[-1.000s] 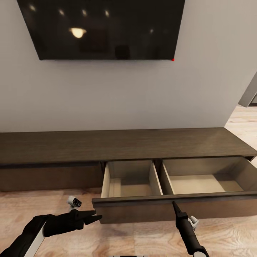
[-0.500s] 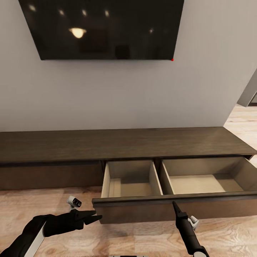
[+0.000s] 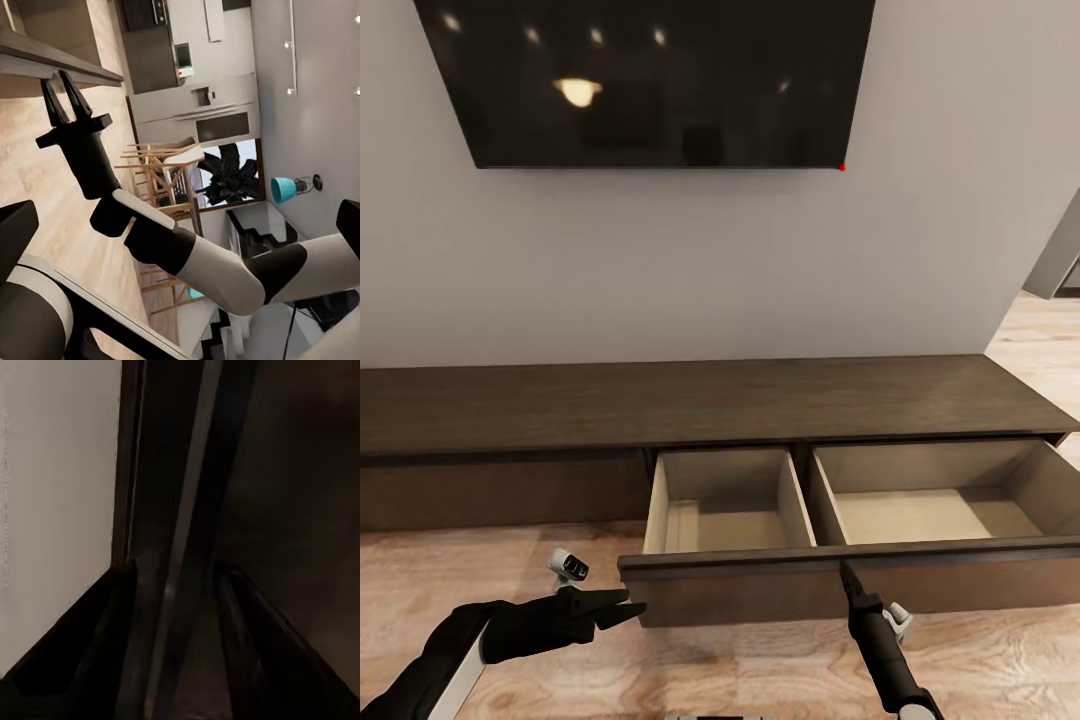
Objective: Place each of the two pumpkins and all three candles from the living room inside a cabinet in the living room (use any cabinet), then make sure every cabinet is closed, and position the cauldron so it is next to a table in the living room.
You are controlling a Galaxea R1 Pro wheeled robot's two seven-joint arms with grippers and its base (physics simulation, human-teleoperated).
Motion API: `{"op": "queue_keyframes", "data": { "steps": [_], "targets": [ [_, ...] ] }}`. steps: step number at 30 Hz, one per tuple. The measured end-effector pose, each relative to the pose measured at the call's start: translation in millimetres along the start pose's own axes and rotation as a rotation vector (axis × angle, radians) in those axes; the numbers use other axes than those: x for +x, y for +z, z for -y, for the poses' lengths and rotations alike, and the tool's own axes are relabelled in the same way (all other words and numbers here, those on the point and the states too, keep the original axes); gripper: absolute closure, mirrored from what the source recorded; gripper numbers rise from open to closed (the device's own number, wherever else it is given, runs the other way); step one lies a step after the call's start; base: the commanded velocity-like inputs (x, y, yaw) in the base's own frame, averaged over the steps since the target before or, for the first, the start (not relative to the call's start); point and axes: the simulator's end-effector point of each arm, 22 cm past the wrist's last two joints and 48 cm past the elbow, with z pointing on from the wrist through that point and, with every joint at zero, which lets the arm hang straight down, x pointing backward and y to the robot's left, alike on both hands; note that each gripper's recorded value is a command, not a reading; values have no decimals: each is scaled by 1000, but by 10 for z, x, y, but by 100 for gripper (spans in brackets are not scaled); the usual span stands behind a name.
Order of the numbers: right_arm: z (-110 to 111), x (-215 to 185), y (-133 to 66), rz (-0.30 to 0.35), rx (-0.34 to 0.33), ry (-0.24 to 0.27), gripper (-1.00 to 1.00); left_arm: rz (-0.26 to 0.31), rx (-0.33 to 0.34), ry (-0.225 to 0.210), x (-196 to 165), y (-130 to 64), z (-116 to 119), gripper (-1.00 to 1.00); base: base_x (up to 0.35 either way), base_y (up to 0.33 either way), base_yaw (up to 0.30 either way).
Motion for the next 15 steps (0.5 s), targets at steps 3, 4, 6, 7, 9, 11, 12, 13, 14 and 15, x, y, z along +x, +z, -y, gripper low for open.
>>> {"op": "queue_keyframes", "data": {
  "steps": [3, 4, 6, 7, 9, 11, 12, 13, 14, 15],
  "targets": [
    [-4, 2, 1, 0, -1, 1, -100, 0, 0, -1, 3, 1, -1, -100, 0, 0, 0],
    [-3, 2, 1, -1, -1, 1, -100, 0, 0, 0, 1, 1, -1, -100, 0, 0, 0],
    [-2, 3, 1, -1, -1, 2, -100, 0, 0, 0, 0, 0, 0, -100, 0, 0, 0],
    [-2, 3, 1, -1, -1, 2, -100, 0, 0, 0, 1, 0, -1, -100, 0, 0, 0],
    [-2, 3, 1, -1, -1, 2, -100, 0, 0, -1, 2, -1, -2, -100, 0, 0, 0],
    [-2, 4, 1, -2, -1, 2, -100, 0, 0, -1, 2, -1, -2, -100, -20, 0, 0],
    [-1, 5, 1, -2, 0, 2, -100, 0, 0, -1, 1, 1, -1, -100, -78, 0, 0],
    [-1, 5, 1, -2, 0, 3, -100, 0, 0, -1, 1, 1, -2, -100, -154, 0, 0],
    [0, 8, 1, -3, 0, 3, -100, 0, 0, -1, 3, 2, -3, -100, -196, 0, 0],
    [1, 9, 1, -4, 0, 4, -100, 0, 0, -1, 3, 1, -4, -100, -212, 0, 0]
  ]
}}
